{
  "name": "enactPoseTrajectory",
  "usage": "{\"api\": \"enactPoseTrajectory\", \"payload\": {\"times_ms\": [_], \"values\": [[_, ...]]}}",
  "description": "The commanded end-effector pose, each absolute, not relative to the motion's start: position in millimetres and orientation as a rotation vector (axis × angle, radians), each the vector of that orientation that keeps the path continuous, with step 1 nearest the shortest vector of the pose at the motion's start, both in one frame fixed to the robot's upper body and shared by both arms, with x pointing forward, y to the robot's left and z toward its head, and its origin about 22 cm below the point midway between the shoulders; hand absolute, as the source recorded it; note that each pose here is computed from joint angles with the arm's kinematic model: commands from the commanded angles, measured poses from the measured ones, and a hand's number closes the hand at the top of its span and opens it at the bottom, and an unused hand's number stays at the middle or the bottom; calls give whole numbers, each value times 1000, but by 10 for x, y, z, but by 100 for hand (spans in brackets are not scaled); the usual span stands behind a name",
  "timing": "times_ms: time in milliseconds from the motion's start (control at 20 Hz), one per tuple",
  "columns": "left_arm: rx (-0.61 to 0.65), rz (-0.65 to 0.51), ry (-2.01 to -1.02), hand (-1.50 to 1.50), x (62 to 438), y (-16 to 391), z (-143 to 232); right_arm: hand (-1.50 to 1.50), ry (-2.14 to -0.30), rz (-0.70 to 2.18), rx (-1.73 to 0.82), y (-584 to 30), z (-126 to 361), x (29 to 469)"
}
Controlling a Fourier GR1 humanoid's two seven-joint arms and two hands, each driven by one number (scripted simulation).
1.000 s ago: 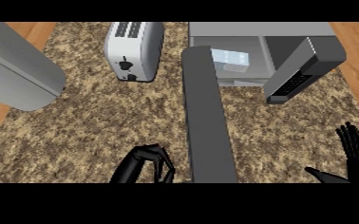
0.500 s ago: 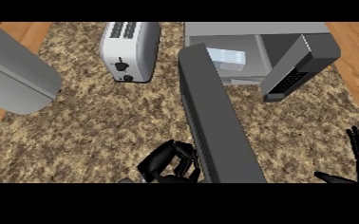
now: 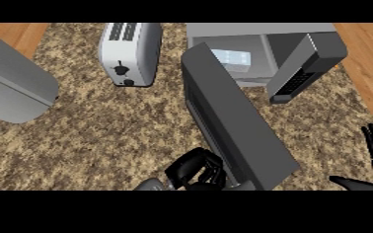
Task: Pick up the milk, place it into the microwave and close the microwave
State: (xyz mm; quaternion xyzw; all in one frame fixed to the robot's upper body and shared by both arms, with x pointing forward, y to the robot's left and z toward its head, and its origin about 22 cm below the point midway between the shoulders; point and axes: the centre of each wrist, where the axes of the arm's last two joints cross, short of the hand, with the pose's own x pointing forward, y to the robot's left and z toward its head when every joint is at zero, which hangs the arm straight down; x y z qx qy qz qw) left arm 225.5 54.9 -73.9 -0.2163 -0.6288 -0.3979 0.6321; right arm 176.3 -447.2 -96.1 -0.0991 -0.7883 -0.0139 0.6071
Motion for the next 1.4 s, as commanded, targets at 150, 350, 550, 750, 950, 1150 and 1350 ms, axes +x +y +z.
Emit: {"api": "enactPoseTrajectory", "payload": {"times_ms": [150,350,550,750,950,1150,1350], "values": [[-540,-862,-1527,150,2169,248,-600,-150,-1969,7,-5,-4370,-854,1888],[-498,-808,-1553,-150,2275,190,-512,-150,-1982,39,15,-4351,-664,2109],[-459,-791,-1590,150,2355,99,-380,-150,-1997,49,56,-4269,-559,2246],[-422,-746,-1607,150,2498,59,-270,-150,-2001,85,86,-4197,-456,2370],[-383,-725,-1674,150,2724,-2,-61,-150,-1998,134,130,-4163,-358,2434],[-348,-680,-1766,150,2894,-57,133,-150,-2006,176,164,-4122,-231,2542],[-321,-675,-1794,150,3054,-101,285,-150,-2045,209,175,-4106,-10,2705]]}}
